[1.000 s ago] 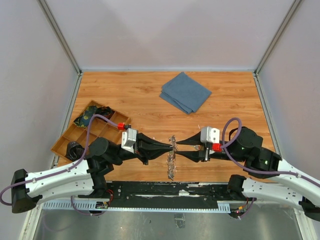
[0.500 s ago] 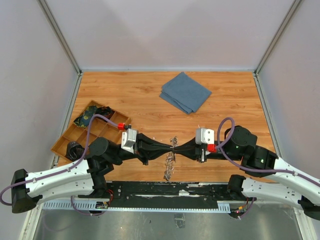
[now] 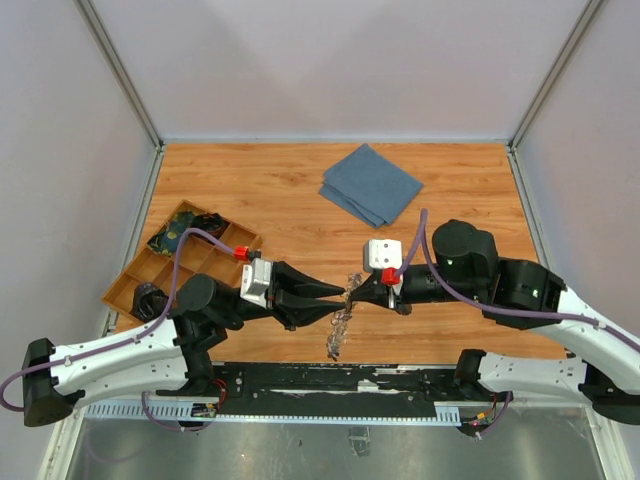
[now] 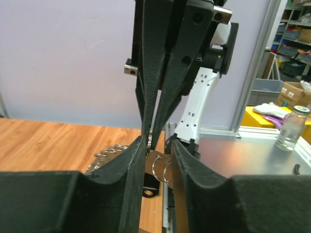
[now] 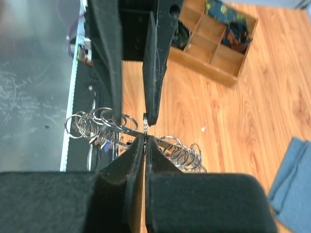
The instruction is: Put the keys on the keyring
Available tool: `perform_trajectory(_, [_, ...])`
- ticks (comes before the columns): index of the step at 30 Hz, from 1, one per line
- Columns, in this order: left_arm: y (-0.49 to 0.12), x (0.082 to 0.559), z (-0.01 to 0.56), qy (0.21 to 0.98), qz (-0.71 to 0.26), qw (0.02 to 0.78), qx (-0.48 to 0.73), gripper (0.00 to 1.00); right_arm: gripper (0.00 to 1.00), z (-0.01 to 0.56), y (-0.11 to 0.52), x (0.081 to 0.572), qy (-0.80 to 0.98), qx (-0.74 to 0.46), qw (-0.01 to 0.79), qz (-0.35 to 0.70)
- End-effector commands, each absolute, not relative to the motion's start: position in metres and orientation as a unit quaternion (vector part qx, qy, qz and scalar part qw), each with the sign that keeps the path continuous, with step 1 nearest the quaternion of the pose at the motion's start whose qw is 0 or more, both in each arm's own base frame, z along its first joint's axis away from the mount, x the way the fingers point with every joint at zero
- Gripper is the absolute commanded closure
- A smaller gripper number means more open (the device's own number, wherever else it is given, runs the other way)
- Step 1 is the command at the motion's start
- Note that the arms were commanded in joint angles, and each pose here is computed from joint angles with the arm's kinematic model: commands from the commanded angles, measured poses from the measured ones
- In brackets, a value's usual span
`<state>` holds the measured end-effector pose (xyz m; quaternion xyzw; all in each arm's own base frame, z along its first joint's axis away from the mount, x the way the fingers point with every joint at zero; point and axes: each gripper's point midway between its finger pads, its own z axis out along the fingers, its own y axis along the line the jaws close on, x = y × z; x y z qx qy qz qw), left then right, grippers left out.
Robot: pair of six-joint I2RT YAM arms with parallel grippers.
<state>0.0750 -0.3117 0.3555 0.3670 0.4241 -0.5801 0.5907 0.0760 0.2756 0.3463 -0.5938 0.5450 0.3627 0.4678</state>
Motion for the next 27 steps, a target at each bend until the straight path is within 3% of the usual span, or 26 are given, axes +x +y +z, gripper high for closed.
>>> perform_trajectory(1, [-0.309, 0.071, 0.371, 0.408, -0.574, 0.599, 0.381, 0.64, 1.00, 0.332, 0.247, 0.082, 0.577, -0.647, 0.411, 0.284])
perform_trajectory(11, [-0.320, 0.096, 0.346, 0.474, -0.517, 0.597, 0.390, 0.59, 1.00, 0.316, 0.227, 0.095, 0.628, -0.695, 0.298, 0.185])
perform_trajectory(27, [-0.345, 0.106, 0.323, 0.502, -0.500, 0.568, 0.418, 0.59, 1.00, 0.317, 0.243, 0.096, 0.634, -0.690, 0.292, 0.190])
